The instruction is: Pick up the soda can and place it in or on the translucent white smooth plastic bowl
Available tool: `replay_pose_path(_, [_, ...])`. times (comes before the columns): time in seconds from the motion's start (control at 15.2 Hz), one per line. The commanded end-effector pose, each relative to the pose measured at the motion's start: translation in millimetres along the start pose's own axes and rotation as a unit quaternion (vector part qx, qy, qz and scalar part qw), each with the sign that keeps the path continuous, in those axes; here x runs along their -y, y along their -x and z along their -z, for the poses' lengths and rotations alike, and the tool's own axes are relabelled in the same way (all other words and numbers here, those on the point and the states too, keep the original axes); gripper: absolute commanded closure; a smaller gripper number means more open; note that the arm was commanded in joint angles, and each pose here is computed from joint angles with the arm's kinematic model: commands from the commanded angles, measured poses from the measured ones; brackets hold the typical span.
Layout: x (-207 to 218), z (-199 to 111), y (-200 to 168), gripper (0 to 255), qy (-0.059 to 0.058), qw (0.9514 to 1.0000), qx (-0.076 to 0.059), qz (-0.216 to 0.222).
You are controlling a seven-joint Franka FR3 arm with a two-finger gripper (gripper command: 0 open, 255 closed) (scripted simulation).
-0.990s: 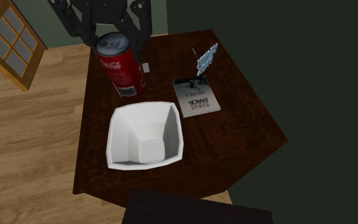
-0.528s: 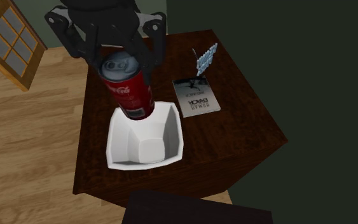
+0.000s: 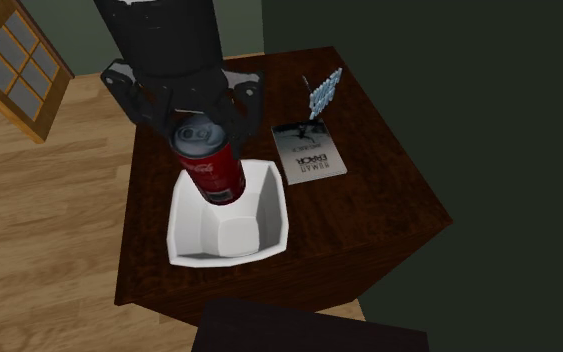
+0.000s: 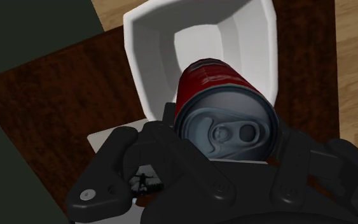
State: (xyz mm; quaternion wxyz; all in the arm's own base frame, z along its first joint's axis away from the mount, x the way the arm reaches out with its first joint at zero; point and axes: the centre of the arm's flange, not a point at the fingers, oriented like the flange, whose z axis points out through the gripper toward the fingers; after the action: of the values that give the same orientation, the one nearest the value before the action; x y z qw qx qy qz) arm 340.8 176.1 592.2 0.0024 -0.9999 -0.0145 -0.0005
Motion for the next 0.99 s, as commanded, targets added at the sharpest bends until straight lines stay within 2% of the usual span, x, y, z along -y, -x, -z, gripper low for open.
replay_pose_path(0.0, [0, -11, 0, 255, 0.0, 1.0, 0.0, 0.0])
replay_pose_path(0.46, [-1, -50, 0, 255, 0.0, 1.0, 0.0, 0.0])
replay_pose_path(0.92, [-1, -50, 0, 255, 0.0, 1.0, 0.0, 0.0])
